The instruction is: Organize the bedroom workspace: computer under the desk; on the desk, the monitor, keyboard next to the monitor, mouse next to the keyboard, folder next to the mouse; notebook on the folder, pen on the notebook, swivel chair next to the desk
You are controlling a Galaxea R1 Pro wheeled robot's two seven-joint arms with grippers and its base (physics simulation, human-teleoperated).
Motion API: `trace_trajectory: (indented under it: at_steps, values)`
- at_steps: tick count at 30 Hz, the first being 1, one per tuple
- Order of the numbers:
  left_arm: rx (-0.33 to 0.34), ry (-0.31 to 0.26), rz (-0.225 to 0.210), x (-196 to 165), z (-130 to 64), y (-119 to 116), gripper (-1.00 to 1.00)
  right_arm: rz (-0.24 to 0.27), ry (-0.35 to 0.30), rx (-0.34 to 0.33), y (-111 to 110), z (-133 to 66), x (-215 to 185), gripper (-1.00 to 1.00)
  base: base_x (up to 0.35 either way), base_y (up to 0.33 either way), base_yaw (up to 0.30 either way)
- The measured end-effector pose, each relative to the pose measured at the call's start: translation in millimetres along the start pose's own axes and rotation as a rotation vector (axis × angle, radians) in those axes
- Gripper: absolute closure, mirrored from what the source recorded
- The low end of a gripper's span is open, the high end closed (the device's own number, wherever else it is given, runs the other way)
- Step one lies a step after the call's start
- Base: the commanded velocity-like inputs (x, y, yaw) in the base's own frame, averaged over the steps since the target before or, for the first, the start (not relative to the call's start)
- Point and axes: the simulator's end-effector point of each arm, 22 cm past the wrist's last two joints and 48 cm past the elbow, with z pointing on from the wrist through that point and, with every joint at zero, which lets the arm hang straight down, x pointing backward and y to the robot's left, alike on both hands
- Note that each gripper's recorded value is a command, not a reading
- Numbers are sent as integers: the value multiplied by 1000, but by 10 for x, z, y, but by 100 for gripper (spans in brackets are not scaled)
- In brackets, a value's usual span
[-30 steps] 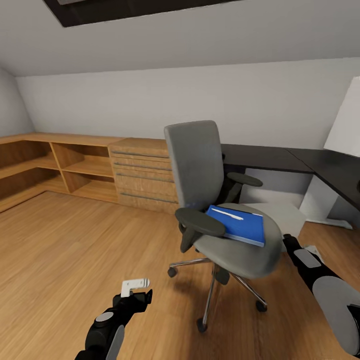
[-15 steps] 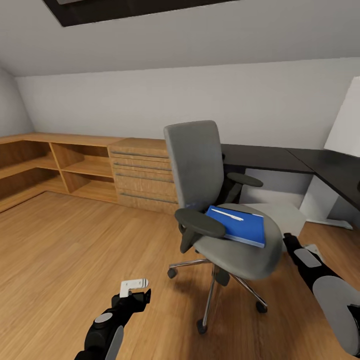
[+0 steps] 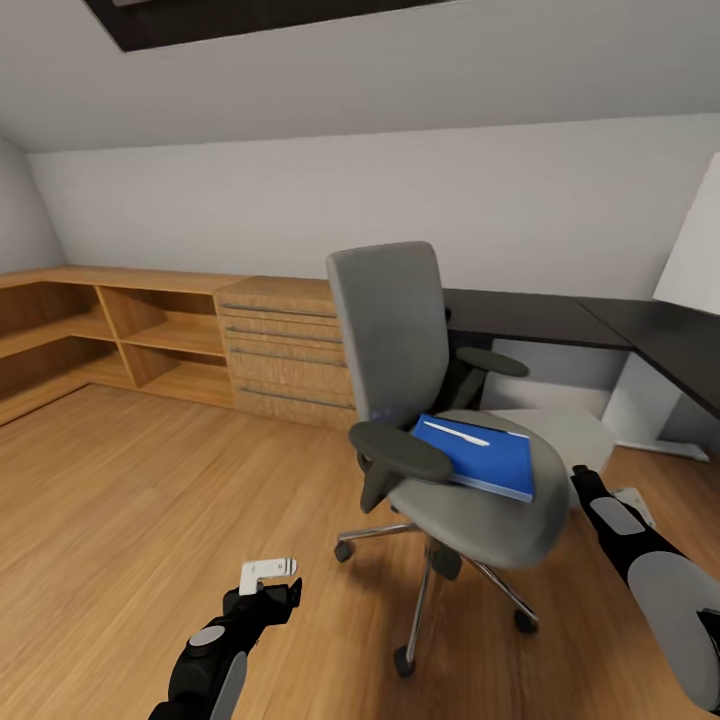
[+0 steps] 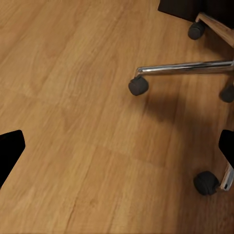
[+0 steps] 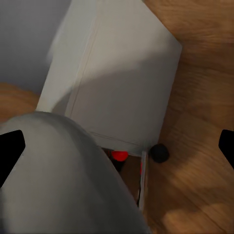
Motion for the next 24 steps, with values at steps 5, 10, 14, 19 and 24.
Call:
trace_trajectory:
  at_steps: [5,10,14,19,24]
  values:
    - [0,0,1,0,2,0,-100,0,-2,1,-5,3,-12,-100,76,0,0]
    - [0,0,1,0,2,0,-100,0,-2,2,-8,4,-14,-100,25,0,0]
    - [1,0,0,-2,1,-1,-100,0,-2,1,-8,2,-15,-100,155,0,0]
    - [1,-1,0,-2,1,-1,-100,0,-10,5,-34,11,-75,-100,114,0,0]
    - [1,-1,1,0,1,-5,-100,-1,-14,7,-49,17,-129,-100,111,0,0]
